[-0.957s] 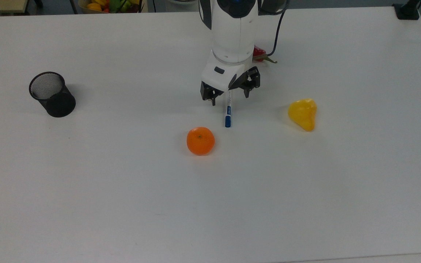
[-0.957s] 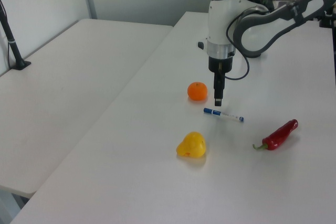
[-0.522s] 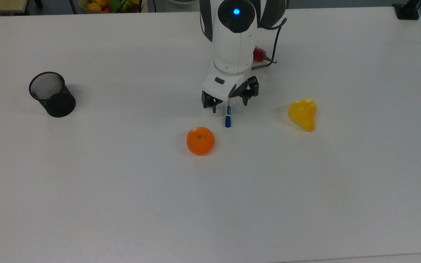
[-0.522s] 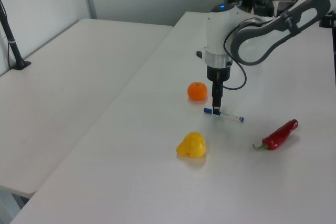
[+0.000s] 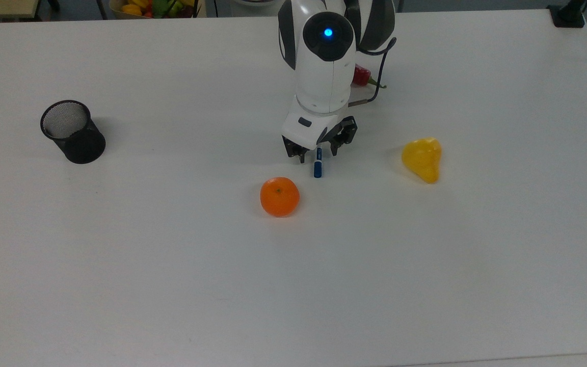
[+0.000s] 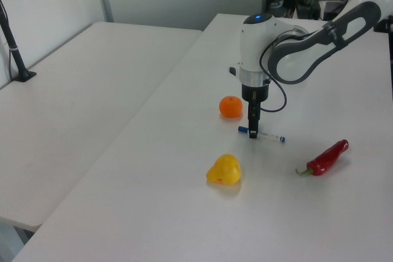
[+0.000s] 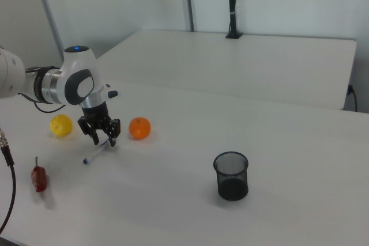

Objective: Place marker
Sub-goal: 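Lower the gripper and close it on the marker, then lift the marker up off the table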

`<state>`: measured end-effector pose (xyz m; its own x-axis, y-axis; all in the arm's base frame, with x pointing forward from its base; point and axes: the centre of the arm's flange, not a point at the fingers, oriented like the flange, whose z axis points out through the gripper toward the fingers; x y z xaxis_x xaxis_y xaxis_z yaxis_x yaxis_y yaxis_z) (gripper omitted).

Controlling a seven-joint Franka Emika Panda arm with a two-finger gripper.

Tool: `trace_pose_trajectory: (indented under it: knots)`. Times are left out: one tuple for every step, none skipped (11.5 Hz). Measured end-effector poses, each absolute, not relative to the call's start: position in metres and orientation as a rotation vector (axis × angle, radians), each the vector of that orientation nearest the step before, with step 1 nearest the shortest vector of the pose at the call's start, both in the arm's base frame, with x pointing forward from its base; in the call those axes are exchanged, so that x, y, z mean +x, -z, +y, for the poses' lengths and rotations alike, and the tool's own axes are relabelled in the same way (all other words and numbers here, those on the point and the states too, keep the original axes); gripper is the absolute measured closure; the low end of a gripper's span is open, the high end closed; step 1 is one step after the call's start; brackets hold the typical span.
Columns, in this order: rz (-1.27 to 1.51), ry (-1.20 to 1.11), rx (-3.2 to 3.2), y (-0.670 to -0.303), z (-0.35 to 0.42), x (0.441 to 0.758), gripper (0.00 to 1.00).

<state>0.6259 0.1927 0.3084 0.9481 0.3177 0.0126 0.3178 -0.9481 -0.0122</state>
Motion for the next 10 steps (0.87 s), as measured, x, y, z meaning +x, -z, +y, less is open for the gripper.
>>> trace_pose_trajectory:
  knots:
    - [-0.502, 0.016, -3.087, -0.3084, 0.1919, 0.6261, 0.43]
    - [-0.501, 0.017, -3.088, -0.3084, 0.1916, 0.6262, 0.61]
    - [-0.501, 0.016, -3.088, -0.3084, 0.1916, 0.6262, 0.62]
    - [-0.501, 0.016, -3.088, -0.3084, 0.1917, 0.6262, 0.63]
    - [-0.501, 0.016, -3.088, -0.3084, 0.1917, 0.6262, 0.68]
    - [-0.501, 0.016, -3.088, -0.3084, 0.1917, 0.6262, 0.7]
    - [-0.501, 0.016, -3.088, -0.3084, 0.1917, 0.6262, 0.78]
    - [-0.501, 0.019, -3.087, -0.3092, 0.1917, 0.6264, 0.84]
    - [-0.501, 0.018, -3.087, -0.3089, 0.1917, 0.6263, 0.84]
    - [-0.5, 0.018, -3.088, -0.309, 0.1915, 0.6264, 0.84]
